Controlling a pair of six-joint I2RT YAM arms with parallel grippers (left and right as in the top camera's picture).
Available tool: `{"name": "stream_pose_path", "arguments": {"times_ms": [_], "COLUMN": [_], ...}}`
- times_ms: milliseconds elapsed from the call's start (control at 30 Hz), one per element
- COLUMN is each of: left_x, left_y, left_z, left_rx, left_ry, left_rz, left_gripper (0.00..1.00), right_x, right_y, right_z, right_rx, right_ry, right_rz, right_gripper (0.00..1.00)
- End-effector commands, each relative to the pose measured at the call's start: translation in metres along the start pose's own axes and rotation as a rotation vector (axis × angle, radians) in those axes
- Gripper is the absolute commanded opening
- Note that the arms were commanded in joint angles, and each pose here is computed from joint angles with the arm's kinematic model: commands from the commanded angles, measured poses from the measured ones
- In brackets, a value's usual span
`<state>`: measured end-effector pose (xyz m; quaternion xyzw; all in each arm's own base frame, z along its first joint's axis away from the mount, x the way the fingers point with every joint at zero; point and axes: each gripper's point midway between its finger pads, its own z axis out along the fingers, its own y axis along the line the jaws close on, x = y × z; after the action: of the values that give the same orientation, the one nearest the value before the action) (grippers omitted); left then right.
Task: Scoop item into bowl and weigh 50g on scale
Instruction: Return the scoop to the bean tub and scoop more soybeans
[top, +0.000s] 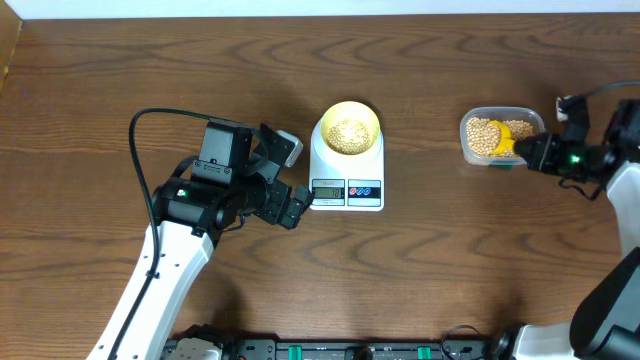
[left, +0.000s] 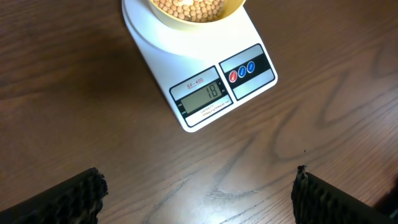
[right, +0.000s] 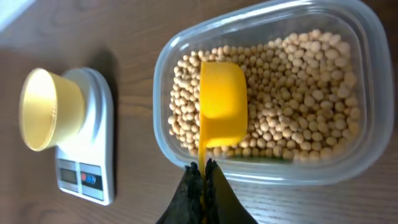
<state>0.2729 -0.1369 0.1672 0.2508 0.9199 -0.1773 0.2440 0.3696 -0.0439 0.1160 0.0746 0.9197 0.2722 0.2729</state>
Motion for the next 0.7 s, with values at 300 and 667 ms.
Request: {"name": "stream_pose_path", "arguments": {"times_ms": [300,667], "left_x": [0.000,0.000], "left_y": [-0.003,-0.003], "left_z": [0.001,0.001], "left_rx": [0.018,0.017], "left_ry": [0.003,0.003], "left_rz": [-0.010,-0.010], "left_gripper": [0.98,0.98], "right_x": [0.016,0.005], "right_y": [-0.016,-0.027], "right_z": [-0.013,-0.041], "right_rx": [-0.218,-0.351], "right_ry": [-0.095,-0.176], "right_rz": [0.336,0.561], "right_gripper": [0.01,0.01]}}
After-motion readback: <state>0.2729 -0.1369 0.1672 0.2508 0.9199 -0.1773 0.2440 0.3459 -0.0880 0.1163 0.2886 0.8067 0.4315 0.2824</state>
